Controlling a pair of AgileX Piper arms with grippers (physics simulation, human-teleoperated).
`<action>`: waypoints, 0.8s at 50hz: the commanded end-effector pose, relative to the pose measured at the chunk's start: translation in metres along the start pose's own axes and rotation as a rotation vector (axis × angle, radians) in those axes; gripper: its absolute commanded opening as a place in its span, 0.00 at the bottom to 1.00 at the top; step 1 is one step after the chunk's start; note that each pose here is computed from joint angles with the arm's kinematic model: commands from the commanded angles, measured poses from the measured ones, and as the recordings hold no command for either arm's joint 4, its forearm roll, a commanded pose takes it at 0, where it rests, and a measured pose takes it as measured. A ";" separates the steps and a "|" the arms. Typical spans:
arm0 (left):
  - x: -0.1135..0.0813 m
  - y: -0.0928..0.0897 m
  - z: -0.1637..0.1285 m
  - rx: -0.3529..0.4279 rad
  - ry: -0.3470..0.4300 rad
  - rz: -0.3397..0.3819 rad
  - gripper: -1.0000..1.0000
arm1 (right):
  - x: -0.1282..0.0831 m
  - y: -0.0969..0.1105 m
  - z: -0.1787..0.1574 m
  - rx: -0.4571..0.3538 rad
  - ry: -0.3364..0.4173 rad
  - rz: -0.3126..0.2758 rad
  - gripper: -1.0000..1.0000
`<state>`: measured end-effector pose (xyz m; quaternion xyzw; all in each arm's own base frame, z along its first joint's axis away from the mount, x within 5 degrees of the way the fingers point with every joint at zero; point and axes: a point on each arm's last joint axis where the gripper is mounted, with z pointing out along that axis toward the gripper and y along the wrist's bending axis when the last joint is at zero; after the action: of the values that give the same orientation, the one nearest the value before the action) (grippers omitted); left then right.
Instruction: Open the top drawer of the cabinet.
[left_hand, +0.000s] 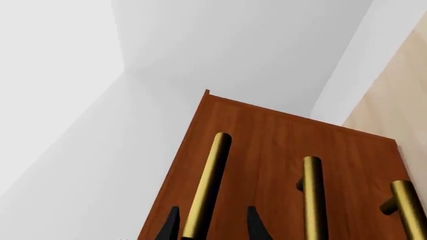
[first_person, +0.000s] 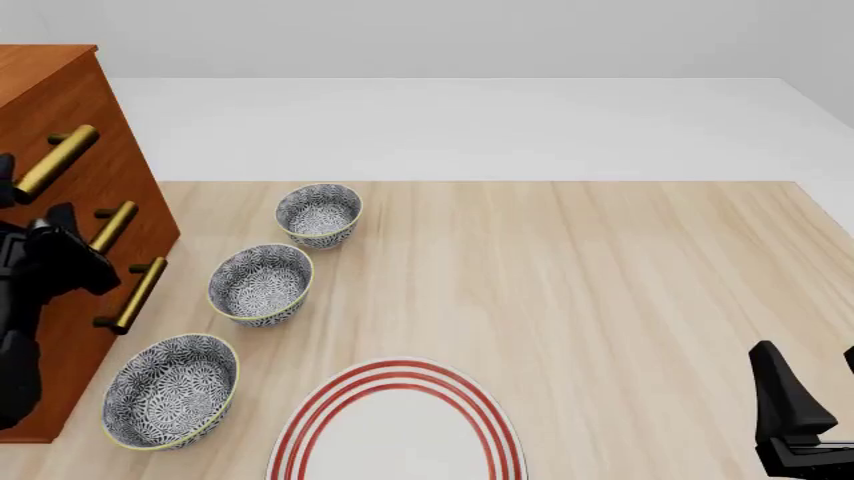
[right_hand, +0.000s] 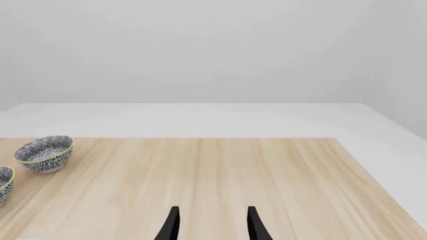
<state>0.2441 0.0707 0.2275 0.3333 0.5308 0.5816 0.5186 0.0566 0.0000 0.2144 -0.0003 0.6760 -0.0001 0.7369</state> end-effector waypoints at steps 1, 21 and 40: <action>0.004 -0.001 0.003 0.000 0.013 -0.005 1.00 | 0.000 0.000 0.000 0.000 0.000 0.000 1.00; 0.005 0.002 -0.001 -0.007 0.019 0.000 0.00 | 0.000 0.000 0.000 0.000 0.000 0.000 1.00; 0.000 -0.002 -0.006 0.012 0.001 0.009 0.00 | 0.000 0.000 0.000 0.000 0.000 0.000 1.00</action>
<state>0.2428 0.0716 0.2354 0.3282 0.5194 0.5892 0.5247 0.0566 0.0000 0.2144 -0.0003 0.6760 -0.0001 0.7369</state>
